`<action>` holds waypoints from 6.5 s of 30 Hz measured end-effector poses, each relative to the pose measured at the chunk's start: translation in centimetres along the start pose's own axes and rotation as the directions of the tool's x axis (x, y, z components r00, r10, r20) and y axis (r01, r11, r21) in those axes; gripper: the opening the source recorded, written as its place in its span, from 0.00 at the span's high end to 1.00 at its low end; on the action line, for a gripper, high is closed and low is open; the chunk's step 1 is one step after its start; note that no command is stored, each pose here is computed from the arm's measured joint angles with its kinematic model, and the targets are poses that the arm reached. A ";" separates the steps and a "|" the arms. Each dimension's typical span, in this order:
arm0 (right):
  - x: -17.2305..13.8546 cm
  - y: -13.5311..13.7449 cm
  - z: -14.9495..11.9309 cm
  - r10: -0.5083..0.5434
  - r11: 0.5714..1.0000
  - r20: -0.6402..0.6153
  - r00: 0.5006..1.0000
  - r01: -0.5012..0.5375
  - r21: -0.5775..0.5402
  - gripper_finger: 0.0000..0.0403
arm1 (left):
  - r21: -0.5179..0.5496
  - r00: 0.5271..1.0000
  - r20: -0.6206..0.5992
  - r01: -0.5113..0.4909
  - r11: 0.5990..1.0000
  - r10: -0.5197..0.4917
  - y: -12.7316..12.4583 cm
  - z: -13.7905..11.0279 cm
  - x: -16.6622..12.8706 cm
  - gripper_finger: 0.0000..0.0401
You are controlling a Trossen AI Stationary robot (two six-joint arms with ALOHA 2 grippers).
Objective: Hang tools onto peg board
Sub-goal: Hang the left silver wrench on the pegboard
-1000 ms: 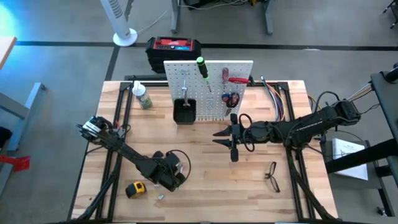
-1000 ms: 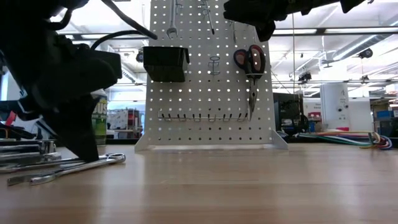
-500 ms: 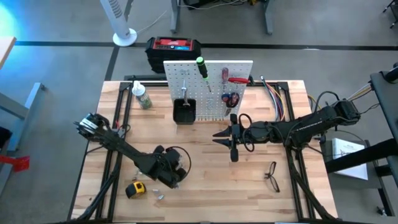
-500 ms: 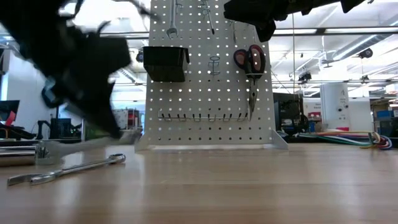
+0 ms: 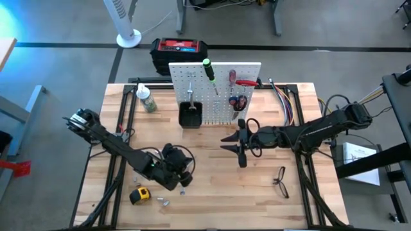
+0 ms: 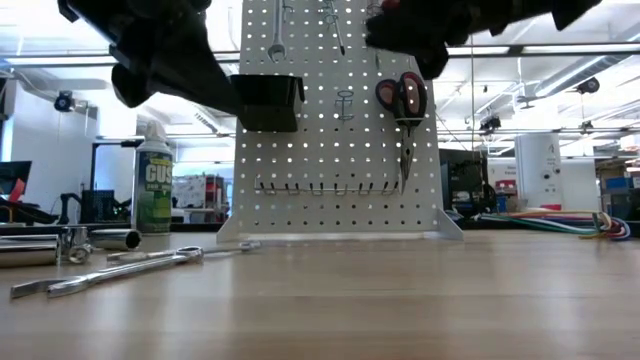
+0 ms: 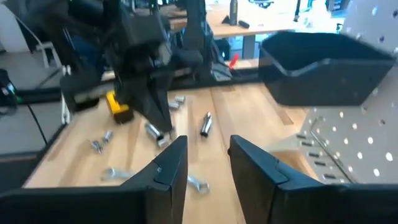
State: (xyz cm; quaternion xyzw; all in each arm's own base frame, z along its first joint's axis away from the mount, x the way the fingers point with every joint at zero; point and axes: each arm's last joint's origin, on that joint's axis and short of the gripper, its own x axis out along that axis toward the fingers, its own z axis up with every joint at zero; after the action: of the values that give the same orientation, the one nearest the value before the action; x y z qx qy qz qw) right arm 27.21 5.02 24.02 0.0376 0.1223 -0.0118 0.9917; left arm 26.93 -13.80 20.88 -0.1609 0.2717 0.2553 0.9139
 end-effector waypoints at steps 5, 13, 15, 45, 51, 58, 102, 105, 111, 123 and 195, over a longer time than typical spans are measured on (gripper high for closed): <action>2.5 -0.5 -3.4 -0.031 0.999 -0.078 0.996 0.030 -0.016 0.69 | -0.006 0.997 -0.076 0.023 1.000 -0.023 0.1 -0.4 0.1 1.00; 7.9 -0.2 -7.5 -0.040 0.999 -0.171 0.984 0.038 -0.014 0.67 | -0.036 0.955 -0.277 -0.121 0.992 0.107 1.7 -3.6 2.7 1.00; 8.9 -0.1 -8.0 -0.044 0.999 -0.184 0.982 0.039 -0.031 0.68 | -0.023 0.938 -0.319 -0.147 0.989 0.132 1.9 -4.3 3.7 1.00; 14.9 -0.8 -12.7 0.170 0.978 -0.382 0.908 -0.204 -0.049 0.68 | 0.069 0.947 -0.322 0.034 0.997 -0.010 1.3 -4.3 8.8 1.00; 14.7 -0.8 -12.2 0.159 0.966 -0.456 0.876 -0.233 -0.109 0.66 | 0.082 0.946 -0.325 0.017 0.997 0.010 1.5 -4.4 8.9 1.00; 13.8 -0.9 -11.7 0.151 0.943 -0.515 0.844 -0.280 -0.182 0.69 | 0.088 0.944 -0.328 0.008 0.996 0.021 1.7 -4.6 8.9 1.00; 14.9 -1.5 -11.8 0.212 0.931 -0.429 0.878 -0.314 -0.184 0.65 | 0.061 0.951 -0.307 -0.008 0.998 0.027 2.1 -4.0 9.4 1.00; 15.9 -1.5 -12.6 0.223 0.937 -0.430 0.875 -0.314 -0.152 0.64 | 0.058 0.952 -0.305 -0.010 0.998 0.027 2.2 -3.9 9.5 1.00; 16.3 -2.1 -12.3 0.267 0.937 -0.441 0.857 -0.337 -0.090 0.65 | 0.056 0.951 -0.307 -0.009 0.998 0.025 2.2 -3.9 9.5 1.00; 15.8 -2.4 -12.6 0.253 0.931 -0.513 0.820 -0.351 -0.103 0.88 | 0.049 0.950 -0.311 -0.013 0.999 0.027 2.2 -3.9 9.5 1.00; 11.7 -1.0 -10.4 0.368 0.755 -0.588 0.720 0.138 0.641 0.74 | 0.035 0.878 -0.465 0.148 0.988 -0.115 1.5 -3.8 9.0 1.00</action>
State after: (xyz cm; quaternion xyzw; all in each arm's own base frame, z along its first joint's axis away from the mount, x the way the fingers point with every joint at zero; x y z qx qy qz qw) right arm 36.05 4.63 11.04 0.3858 0.4638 0.0278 0.7971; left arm 30.98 -10.78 12.45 -0.2031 0.4782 0.1373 0.8433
